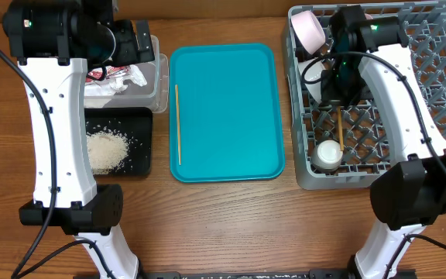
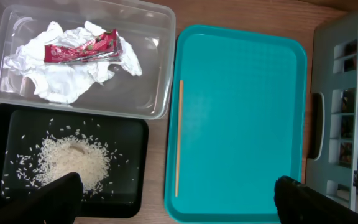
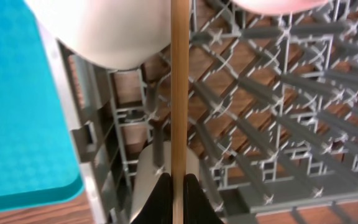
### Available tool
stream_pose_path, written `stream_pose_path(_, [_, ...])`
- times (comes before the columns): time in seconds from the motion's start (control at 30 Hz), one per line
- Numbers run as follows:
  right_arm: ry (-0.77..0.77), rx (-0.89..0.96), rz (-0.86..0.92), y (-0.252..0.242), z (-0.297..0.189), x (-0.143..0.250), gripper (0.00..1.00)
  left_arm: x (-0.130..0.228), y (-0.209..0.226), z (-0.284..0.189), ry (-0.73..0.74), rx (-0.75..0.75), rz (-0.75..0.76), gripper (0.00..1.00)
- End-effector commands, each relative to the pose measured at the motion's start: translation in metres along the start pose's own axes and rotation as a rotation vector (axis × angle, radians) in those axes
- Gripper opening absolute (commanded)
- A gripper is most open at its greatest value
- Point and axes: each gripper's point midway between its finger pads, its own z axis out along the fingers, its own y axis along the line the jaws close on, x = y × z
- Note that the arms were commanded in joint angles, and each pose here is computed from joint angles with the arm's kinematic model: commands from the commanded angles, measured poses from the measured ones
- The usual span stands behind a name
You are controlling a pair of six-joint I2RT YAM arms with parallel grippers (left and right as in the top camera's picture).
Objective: Sort waste into correct bins and load items into the dishwasher
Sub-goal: 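Carry the chopstick into the rack and release it, then reach the right gripper back to the teal tray and grasp the remaining chopstick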
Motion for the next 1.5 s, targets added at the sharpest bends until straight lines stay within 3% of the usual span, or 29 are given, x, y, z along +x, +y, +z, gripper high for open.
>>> stream_pose_path(0.0, [-0.004, 0.003, -0.06, -0.011, 0.004, -0.002, 0.04, 0.0, 0.0, 0.004, 0.007, -0.005, -0.008, 1.0])
stream_pose_path(0.33, [-0.009, -0.104, -0.113, -0.004, 0.015, -0.006, 0.1, 0.0, 0.0, 0.004, 0.007, -0.005, -0.008, 1.0])
stream_pose_path(0.43, [-0.01, -0.104, -0.112, -0.004, 0.015, -0.006, 0.22, 0.0, 0.0, 0.004, 0.007, -0.005, -0.008, 1.0])
stream_pose_path(0.53, [-0.01, -0.104, -0.112, -0.004, 0.015, -0.006, 0.44, 0.0, 0.0, 0.004, 0.007, -0.005, -0.008, 1.0])
stream_pose_path(0.83, [-0.072, -0.173, -0.115, 0.011, -0.005, -0.018, 0.47, 0.0, 0.0, 0.004, 0.007, -0.005, -0.008, 1.0])
stream_pose_path(1.03, [-0.243, -0.474, -0.178, 0.093, -0.068, -0.041, 0.47, 0.0, 0.0, 0.004, 0.007, -0.005, -0.008, 1.0])
stream_pose_path(1.13, [-0.295, -0.541, -0.15, 0.138, -0.079, -0.05, 0.52, 0.0, 0.0, 0.004, 0.007, -0.005, -0.008, 1.0])
stream_pose_path(1.47, [-0.252, -0.595, -0.097, 0.29, -0.026, -0.035, 0.52, 0.0, 0.0, 0.004, 0.007, -0.005, -0.008, 1.0])
